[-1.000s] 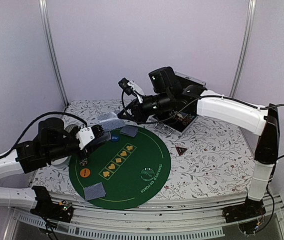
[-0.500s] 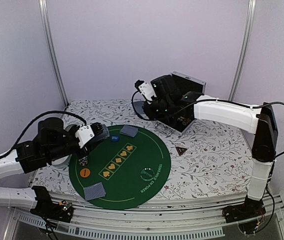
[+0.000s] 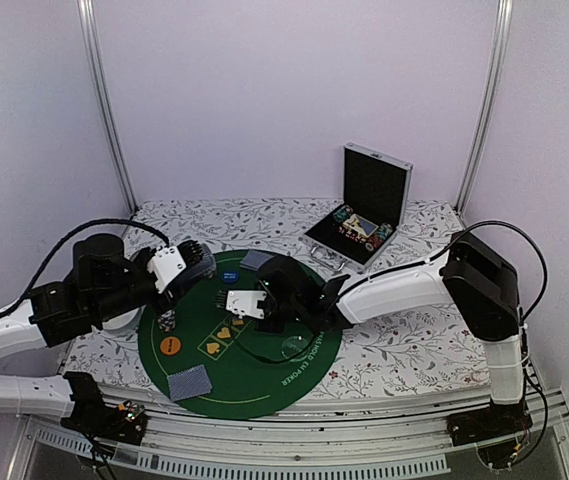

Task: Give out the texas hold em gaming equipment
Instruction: Flop the poker card in the community card area.

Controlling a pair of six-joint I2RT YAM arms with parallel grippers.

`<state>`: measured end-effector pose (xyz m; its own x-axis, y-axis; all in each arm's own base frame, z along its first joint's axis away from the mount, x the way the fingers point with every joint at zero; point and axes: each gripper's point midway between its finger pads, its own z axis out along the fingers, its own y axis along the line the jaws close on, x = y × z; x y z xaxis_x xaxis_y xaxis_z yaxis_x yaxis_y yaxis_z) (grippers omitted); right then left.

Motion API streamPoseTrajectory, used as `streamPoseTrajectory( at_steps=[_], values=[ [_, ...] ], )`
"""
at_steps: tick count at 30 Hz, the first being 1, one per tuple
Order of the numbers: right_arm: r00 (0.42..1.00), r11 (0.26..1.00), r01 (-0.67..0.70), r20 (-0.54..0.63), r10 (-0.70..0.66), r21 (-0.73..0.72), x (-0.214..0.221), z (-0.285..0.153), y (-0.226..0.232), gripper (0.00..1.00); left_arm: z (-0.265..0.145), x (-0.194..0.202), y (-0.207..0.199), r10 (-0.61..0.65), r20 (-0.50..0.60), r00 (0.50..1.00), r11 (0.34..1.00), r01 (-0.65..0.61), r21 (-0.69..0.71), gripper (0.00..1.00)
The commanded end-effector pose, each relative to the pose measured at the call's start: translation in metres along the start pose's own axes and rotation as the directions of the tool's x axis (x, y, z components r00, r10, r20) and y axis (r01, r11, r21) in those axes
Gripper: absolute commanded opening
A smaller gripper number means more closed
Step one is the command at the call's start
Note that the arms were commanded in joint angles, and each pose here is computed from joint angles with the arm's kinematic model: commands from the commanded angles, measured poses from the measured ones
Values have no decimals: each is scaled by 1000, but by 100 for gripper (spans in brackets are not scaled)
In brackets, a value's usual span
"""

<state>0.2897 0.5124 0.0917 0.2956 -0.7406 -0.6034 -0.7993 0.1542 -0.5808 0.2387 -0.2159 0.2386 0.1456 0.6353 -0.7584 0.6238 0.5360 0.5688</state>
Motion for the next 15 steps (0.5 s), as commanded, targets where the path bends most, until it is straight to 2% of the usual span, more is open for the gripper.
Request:
streamPoseTrajectory(
  at_steps=[1,8,12,15],
  values=[
    [995,995,72,75,-67,-71,-7,-7,23,1,-3,-10,10,-24,39,999,999,25,-33,44],
    [983,955,185,47,-179,-234,0,-15,89,2,0,-8,7,-24,28,999,1000,25,-17,44],
    [960,930,277,27,-278,-242,0,-18,112,2,0,-8,6,-26,26,999,1000,26,-9,44],
    [952,920,301,26,-304,-252,-1,-21,118,2,1,-7,6,-27,25,999,1000,27,-7,44]
  ],
)
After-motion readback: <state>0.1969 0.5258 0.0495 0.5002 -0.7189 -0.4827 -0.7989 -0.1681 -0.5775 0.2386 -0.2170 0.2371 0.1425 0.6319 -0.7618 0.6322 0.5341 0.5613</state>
